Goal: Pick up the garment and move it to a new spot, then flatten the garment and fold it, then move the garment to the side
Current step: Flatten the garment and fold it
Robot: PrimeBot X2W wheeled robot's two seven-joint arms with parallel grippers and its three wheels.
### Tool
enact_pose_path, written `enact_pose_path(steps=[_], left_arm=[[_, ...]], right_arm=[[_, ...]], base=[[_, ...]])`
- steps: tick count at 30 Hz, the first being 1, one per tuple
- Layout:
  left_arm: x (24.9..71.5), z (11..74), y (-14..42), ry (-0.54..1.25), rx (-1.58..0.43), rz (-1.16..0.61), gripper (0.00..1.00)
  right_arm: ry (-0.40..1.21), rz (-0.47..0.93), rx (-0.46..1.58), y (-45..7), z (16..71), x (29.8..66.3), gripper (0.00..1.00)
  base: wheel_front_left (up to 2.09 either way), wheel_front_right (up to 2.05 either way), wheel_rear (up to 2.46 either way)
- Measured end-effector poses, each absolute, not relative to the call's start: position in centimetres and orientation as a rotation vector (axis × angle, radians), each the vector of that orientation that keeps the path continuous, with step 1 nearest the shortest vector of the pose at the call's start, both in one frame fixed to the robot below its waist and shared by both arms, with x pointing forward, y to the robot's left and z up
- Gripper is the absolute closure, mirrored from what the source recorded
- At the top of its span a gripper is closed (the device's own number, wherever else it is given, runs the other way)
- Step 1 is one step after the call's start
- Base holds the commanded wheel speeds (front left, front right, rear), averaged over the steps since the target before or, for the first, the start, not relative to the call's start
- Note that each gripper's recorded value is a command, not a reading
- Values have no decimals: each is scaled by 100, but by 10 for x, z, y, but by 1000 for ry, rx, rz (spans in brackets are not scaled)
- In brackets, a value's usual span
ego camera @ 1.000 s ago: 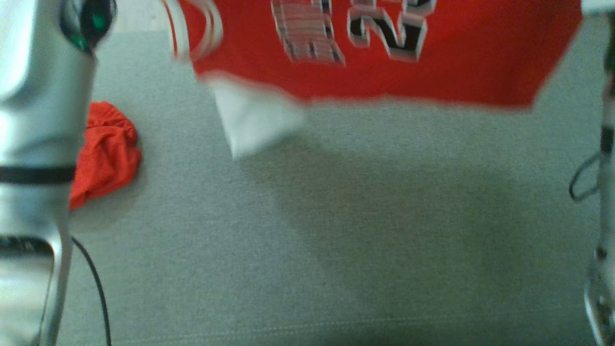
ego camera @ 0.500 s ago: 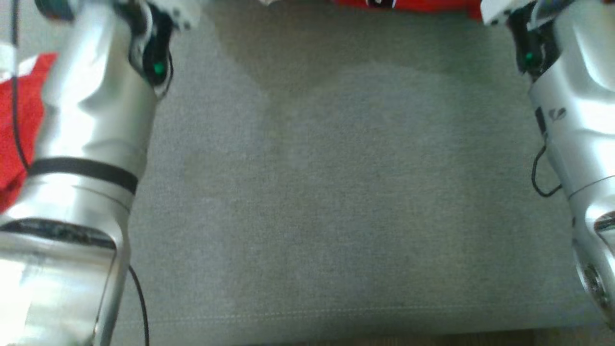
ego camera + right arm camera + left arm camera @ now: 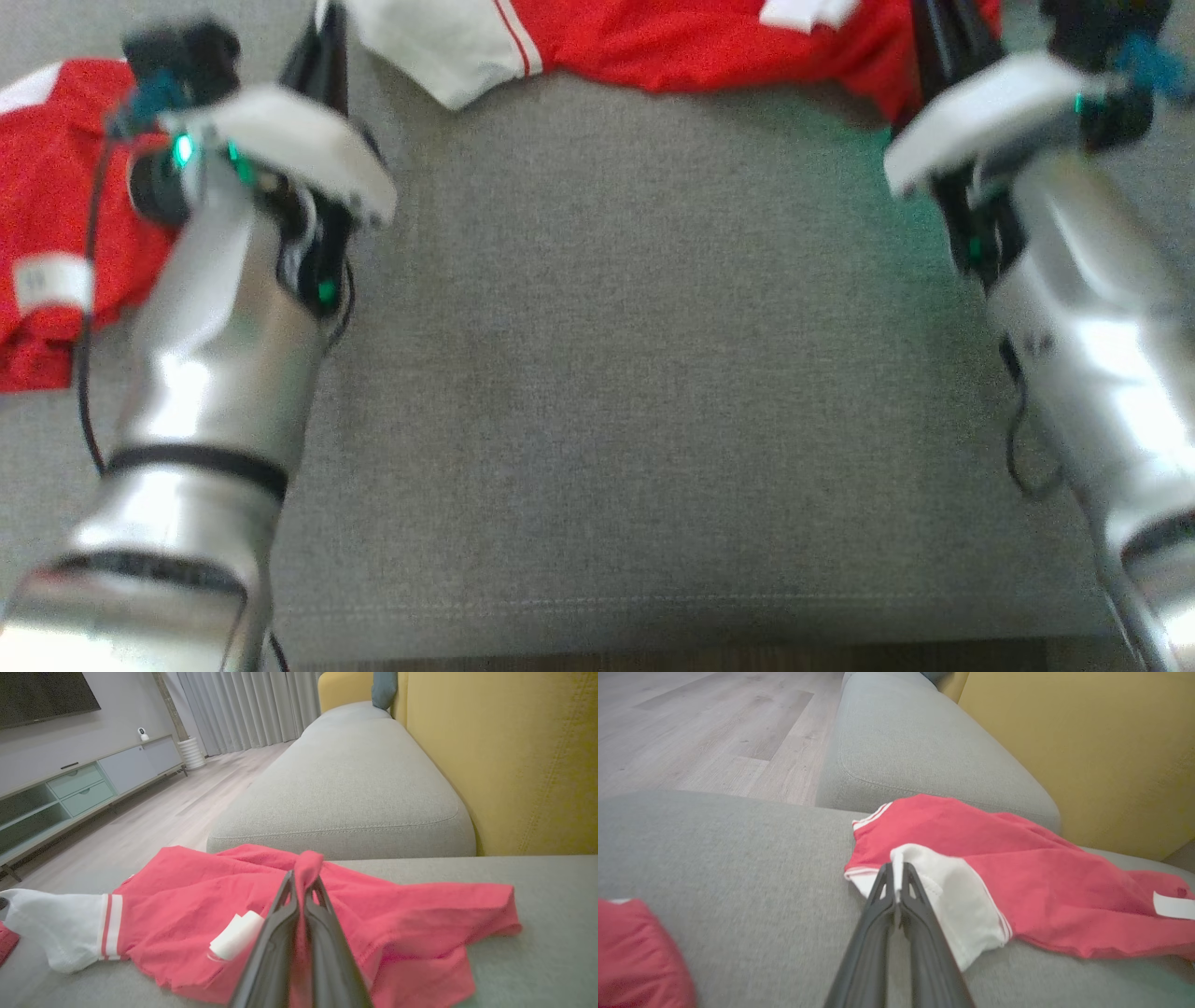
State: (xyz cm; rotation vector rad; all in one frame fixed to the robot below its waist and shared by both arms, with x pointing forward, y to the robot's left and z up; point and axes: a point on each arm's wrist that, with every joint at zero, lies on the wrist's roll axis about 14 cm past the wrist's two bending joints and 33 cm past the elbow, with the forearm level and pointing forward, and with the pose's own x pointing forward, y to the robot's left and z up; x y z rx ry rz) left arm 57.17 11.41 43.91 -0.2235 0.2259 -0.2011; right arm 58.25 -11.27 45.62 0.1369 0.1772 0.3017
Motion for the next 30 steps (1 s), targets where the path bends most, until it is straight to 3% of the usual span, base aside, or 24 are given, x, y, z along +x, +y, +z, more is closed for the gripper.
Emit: enact_pose_path(steps=[12,23,30], left_arm=[[441,420,140,222,-220,-194,100],[358,456,146,192,-208,-175,100],[312,463,146,271,-224,-154,100]], right_arm=[[315,268,211,-145,405,444,100],[381,205,218,-174,410,368,100],[458,156,225,-179,412,324,100]], base=[[0,0,0],[0,0,0],[0,0,0]])
